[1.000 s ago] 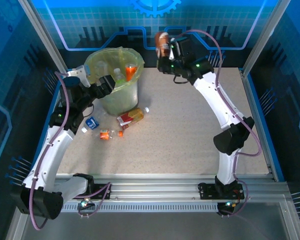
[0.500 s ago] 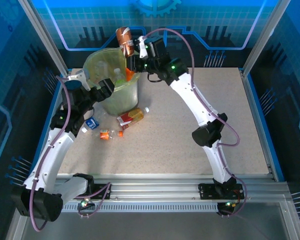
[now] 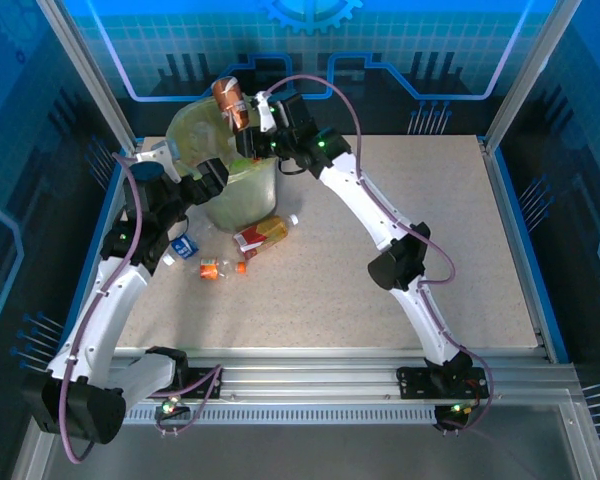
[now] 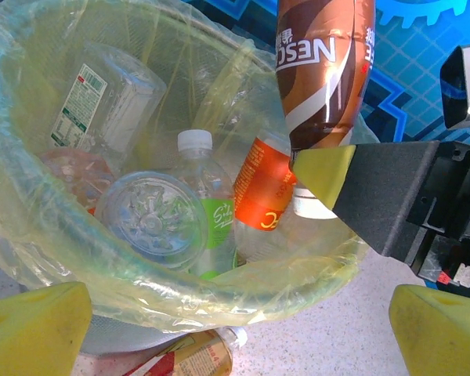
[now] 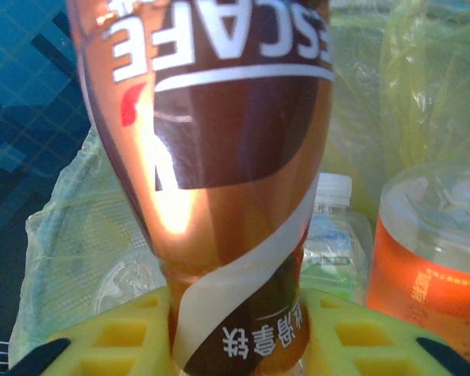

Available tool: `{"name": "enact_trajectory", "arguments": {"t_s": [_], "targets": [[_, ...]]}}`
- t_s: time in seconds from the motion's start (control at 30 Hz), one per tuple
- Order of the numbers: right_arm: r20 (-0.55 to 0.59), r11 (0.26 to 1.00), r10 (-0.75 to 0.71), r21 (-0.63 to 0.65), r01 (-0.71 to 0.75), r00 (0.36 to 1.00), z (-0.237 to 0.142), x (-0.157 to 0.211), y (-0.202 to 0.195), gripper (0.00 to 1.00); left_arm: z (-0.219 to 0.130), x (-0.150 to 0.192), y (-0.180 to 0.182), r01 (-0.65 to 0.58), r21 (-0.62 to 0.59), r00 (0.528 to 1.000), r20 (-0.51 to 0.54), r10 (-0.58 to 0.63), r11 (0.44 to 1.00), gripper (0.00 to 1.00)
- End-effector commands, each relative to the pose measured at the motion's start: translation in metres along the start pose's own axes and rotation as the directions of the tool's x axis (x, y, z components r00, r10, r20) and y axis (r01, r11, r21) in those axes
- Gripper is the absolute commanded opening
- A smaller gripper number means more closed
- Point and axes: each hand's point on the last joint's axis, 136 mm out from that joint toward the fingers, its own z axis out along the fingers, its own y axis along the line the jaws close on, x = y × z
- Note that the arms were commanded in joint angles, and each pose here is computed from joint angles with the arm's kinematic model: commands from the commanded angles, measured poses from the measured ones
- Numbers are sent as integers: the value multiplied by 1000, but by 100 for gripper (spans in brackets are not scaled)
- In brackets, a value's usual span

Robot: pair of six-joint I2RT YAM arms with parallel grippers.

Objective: Put the plastic bottles in the bin

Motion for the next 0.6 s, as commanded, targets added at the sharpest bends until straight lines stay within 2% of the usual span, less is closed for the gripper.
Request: {"name": "enact_trajectory", "arguments": {"t_s": [0.0,0.07,0.3,0.57], "targets": [[38,998,-38,-40,40,999,-3,-10,15,49,-6,-5,6,10,-23,999,33,-9,1000,99],[49,998,-46,-27,48,998,-7,-14,15,63,-7,-6,7,10,-32,999,34,-8,999,99],[73,997,-72,-7,73,995,-22,-25,16,72,-17,-11,14,3,-85,999,43,1,996,99],[116,994,-109,11,109,987,-67,-48,26,86,-21,-1,45,51,-168,998,-12,-54,984,99]]}}
